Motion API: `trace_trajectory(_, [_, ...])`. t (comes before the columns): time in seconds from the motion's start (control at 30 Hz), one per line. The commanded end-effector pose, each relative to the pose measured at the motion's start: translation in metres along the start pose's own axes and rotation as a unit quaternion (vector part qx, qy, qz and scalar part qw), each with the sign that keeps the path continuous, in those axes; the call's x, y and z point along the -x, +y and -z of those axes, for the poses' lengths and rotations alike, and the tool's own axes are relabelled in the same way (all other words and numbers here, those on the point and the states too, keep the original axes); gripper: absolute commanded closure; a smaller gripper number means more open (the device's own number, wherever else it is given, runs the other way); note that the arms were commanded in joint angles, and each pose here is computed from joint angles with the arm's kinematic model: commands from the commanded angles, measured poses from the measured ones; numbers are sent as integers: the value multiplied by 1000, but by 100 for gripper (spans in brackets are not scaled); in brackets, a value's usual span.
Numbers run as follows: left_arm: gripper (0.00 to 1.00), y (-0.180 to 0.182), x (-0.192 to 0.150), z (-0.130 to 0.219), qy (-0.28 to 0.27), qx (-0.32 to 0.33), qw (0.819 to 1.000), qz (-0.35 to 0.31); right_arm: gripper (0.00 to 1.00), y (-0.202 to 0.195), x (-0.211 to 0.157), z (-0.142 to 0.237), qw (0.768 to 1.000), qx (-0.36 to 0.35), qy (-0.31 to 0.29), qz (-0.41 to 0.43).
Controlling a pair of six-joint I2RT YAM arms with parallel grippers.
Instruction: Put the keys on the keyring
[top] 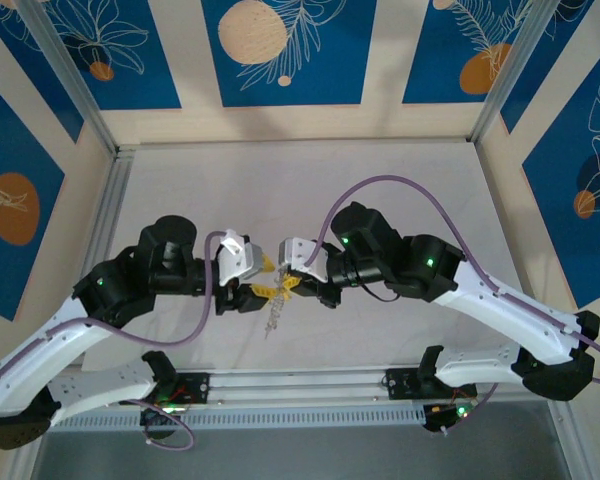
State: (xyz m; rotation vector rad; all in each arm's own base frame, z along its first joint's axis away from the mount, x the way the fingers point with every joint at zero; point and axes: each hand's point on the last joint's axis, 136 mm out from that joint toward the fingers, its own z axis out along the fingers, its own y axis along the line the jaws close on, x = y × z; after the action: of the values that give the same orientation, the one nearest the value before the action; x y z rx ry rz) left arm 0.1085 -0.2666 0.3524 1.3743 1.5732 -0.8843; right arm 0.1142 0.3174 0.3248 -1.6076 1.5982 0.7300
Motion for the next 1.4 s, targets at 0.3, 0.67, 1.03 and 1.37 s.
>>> trace_trajectory(0.3, [65,7,8,-14,-6,-1,1000,-12,100,3,21,10,999,-6,-36,27])
trace_trajectory(0.67, [95,15,-11,-26,28,9,1000,-10,100,5,18,11,999,-9,-41,33])
trace_trajectory(1.03, [100,4,-12,-24,21,-17,1000,8,100,0,22,17,997,-28,-59,35])
trace_trajectory(1.37, [100,5,3,-15,-22,-1,1000,21,100,-6,23,19,996,-43,-69,26])
